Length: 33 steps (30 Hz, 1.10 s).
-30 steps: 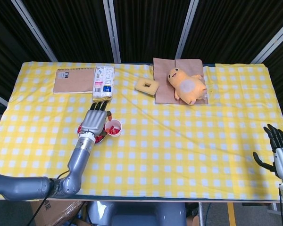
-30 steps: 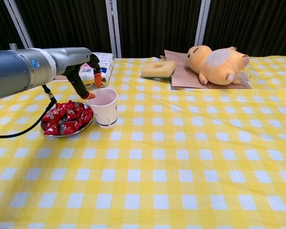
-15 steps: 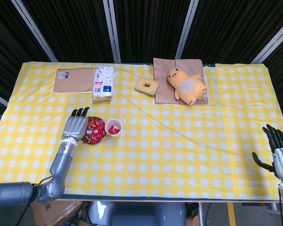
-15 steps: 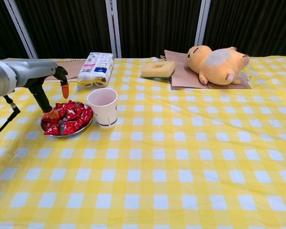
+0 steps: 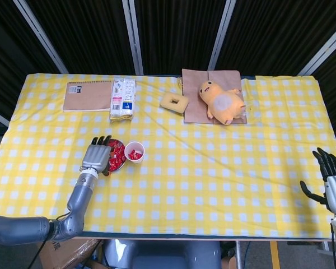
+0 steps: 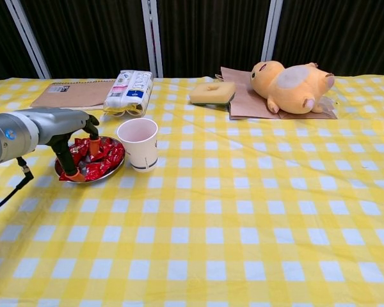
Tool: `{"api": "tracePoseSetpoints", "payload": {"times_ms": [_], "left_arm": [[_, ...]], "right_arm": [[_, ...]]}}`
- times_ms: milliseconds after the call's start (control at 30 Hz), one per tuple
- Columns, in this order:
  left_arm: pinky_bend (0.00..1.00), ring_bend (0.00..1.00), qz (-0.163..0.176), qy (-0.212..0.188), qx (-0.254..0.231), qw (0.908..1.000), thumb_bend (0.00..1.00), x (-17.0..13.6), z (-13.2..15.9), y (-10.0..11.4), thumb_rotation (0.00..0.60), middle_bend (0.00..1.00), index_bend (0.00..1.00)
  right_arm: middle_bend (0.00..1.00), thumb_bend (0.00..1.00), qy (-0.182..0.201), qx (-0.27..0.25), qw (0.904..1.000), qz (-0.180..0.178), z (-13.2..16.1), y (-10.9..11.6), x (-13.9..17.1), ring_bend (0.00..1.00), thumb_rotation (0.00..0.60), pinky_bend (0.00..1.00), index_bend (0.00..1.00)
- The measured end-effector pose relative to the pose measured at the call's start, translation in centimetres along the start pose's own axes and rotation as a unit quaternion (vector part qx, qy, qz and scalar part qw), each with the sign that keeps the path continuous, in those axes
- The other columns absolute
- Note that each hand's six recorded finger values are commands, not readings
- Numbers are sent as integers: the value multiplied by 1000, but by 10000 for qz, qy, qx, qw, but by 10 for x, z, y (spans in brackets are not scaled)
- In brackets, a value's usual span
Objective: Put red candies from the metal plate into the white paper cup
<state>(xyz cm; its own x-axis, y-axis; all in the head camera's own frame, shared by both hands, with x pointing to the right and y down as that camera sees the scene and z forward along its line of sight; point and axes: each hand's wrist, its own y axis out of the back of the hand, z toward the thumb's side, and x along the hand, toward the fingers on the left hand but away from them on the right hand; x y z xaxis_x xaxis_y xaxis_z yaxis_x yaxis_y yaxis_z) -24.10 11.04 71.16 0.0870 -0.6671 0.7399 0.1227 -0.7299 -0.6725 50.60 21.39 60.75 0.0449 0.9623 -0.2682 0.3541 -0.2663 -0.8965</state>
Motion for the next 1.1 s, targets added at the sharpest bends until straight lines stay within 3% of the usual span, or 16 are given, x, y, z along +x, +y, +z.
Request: {"api": "tracePoseSetpoints", "payload": {"times_ms": [700,1100], "left_arm": [[16,0,10,117,-101,9999,194,10,-1,-4,600,0,415],[16,0,120,111,-240,9996,194,11,0,6,600,0,419]], "right_arm": [[10,410,-5,18,10000,15,0,-1,0,0,600,0,0],[10,410,7,19,10000,17,0,-1,0,0,600,0,0]]}}
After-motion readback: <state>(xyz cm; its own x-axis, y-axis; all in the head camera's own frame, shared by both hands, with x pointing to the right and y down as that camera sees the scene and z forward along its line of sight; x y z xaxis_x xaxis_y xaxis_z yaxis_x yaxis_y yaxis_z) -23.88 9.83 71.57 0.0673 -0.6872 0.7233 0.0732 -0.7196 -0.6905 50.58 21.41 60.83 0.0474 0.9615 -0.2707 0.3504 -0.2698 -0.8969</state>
